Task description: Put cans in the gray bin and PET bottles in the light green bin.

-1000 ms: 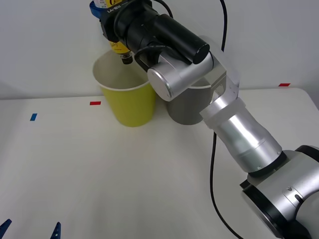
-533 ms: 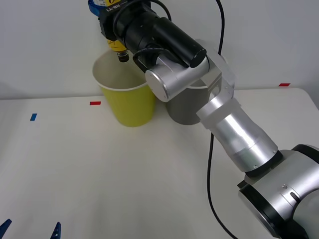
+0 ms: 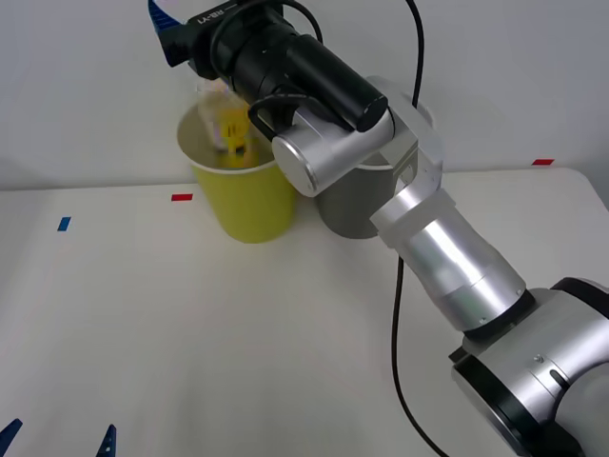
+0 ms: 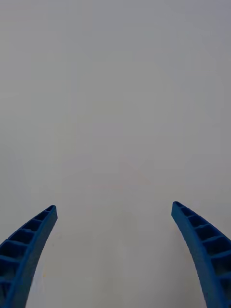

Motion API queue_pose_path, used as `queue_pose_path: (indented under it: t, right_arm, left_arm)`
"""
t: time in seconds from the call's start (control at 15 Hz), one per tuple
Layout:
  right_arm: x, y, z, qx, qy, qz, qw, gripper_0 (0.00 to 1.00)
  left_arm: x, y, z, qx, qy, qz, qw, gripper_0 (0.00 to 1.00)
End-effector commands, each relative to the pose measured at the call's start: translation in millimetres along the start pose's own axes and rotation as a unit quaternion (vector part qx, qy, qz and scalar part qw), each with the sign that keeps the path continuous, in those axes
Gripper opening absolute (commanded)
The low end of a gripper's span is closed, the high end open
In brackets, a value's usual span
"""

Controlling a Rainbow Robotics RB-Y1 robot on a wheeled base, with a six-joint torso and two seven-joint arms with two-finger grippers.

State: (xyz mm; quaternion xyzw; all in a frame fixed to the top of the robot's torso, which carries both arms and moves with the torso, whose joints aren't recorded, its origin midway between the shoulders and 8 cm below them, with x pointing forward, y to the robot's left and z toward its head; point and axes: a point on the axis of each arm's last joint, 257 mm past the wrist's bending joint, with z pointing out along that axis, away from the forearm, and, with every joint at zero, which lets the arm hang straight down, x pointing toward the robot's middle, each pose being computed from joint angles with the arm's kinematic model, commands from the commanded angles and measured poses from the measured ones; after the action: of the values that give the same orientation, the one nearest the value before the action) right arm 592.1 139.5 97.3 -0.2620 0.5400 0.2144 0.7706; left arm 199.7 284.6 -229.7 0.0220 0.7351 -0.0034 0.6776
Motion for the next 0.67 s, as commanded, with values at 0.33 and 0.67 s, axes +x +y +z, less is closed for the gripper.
queue_pose_path:
  t: [0.33, 0.67]
  right_arm:
    - [5.0, -3.4, -4.4, 0.006, 0.003, -0.016, 0.9999, 1.00]
    - [5.4, -5.9, -9.4, 0.010, 0.001, -0.024, 0.9997, 1.00]
  left_arm:
    - [0.0, 0.0, 0.0, 0.000, 0.000, 0.000, 1.0000, 1.00]
    - [0.0, 0.0, 0.0, 0.000, 0.000, 0.000, 1.0000, 1.00]
